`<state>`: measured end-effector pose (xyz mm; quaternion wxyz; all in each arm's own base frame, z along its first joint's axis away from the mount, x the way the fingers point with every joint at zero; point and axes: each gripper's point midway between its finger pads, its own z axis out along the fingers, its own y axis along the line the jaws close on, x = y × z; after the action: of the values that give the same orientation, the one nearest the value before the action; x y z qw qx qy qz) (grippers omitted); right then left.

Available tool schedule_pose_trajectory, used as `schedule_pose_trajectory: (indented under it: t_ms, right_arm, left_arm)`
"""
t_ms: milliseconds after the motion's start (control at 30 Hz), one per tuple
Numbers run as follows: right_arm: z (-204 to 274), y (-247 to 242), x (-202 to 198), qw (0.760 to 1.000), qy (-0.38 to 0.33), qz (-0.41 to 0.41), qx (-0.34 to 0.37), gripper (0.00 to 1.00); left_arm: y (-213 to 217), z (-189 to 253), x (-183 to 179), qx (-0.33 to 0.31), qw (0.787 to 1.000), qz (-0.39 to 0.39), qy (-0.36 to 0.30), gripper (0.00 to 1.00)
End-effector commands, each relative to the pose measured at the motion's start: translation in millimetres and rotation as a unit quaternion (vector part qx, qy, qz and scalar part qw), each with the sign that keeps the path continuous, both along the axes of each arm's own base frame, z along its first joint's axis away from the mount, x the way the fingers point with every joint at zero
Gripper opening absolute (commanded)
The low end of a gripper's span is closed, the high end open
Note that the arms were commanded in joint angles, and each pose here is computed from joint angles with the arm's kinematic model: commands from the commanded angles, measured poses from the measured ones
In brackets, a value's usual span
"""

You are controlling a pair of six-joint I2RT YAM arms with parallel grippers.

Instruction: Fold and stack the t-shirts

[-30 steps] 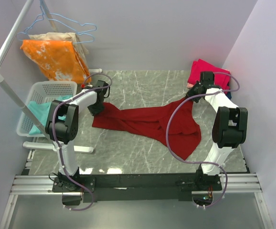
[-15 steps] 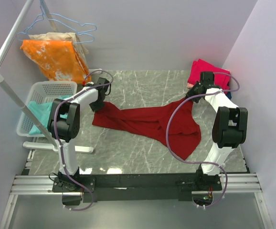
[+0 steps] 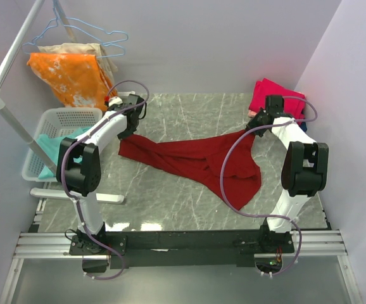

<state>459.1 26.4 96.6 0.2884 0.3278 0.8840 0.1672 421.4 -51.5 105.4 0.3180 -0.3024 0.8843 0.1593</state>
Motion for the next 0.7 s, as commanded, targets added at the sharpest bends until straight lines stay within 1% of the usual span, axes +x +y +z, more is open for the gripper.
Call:
schedule_pose_trajectory:
  t_ms: [0,33,133,267,300,333,367,500,667]
  right_arm:
    - [10,5,0,1.0,-0.016,0.006,-0.001,0.0]
    - [11,4,0,1.0,-0.017,0.007,-0.002,0.0]
    - [12,4,-1,1.0,-0.018,0.007,-0.004,0.0]
    - [12,3,-2,1.0,-0.016,0.007,-0.005,0.0]
    - [13,4,-1,1.0,-0.018,0.008,-0.006,0.0]
    - [13,4,-1,1.0,-0.018,0.007,-0.005,0.0]
    - [13,3,-1,1.0,-0.017,0.008,-0.006,0.0]
    - [14,3,-1,1.0,-0.017,0.008,-0.007,0.0]
    - [15,0,-3,1.0,-0.014,0.008,-0.016,0.0]
  left_arm:
    - [8,25,2,0.023,0.999,-0.001,-0.021,0.13]
    - [7,24,2,0.023,1.0,-0.002,-0.021,0.15]
    - [6,21,3,0.021,1.0,-0.004,-0.019,0.15]
    - [5,20,4,0.019,1.0,-0.007,-0.018,0.13]
    - [4,19,4,0.018,1.0,-0.01,-0.016,0.06]
    - [4,19,5,0.018,1.0,-0.01,-0.017,0.02]
    - [4,18,4,0.017,1.0,-0.009,-0.016,0.01]
    - [4,15,2,0.015,1.0,-0.007,-0.012,0.01]
    - [6,29,2,0.019,0.999,-0.008,-0.031,0.01]
